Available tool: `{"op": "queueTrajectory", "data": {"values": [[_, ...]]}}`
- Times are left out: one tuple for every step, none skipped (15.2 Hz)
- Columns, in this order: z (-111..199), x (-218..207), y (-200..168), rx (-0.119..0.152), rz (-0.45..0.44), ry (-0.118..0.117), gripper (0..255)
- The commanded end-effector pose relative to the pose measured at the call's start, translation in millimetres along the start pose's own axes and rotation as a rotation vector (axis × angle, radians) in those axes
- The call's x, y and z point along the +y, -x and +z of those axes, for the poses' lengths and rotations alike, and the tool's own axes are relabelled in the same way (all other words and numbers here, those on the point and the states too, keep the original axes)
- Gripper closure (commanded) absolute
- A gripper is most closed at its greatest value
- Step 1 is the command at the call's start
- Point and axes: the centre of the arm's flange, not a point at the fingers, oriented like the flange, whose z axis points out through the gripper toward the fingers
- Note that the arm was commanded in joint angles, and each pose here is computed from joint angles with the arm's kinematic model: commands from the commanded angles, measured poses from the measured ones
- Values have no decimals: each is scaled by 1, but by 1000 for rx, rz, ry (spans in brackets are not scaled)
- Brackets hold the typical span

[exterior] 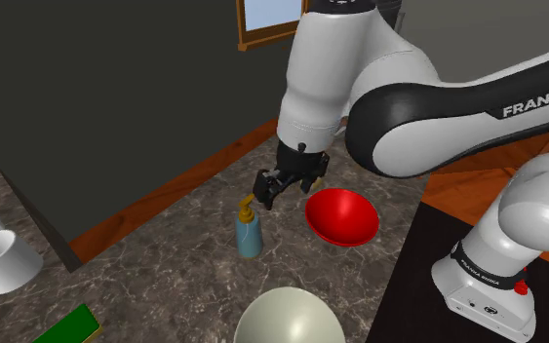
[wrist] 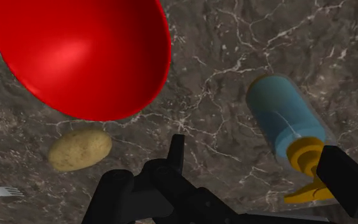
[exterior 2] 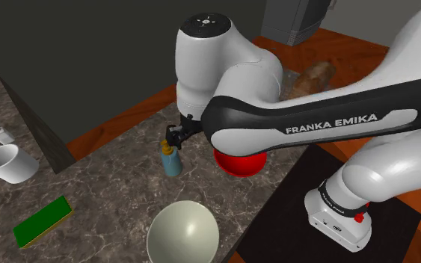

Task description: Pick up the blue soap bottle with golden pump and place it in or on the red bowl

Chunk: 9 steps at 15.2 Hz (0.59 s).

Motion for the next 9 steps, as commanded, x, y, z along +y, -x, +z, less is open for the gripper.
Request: {"op": "queueTrajectory", "data": {"values": [[13, -20, -1, 14, 27, -3, 0], [20, -31, -2, 20, 39, -3, 0], [27, -42, -2, 27, 51, -2, 0], [34, -53, -4, 34, 63, -2, 0], [41, -64, -5, 40, 75, -2, 0], [46, -71, -6, 45, 83, -2, 0], [51, -71, -6, 45, 83, -2, 0], [56, -71, -6, 45, 83, -2, 0], [62, -71, -7, 45, 83, -2, 0]]}}
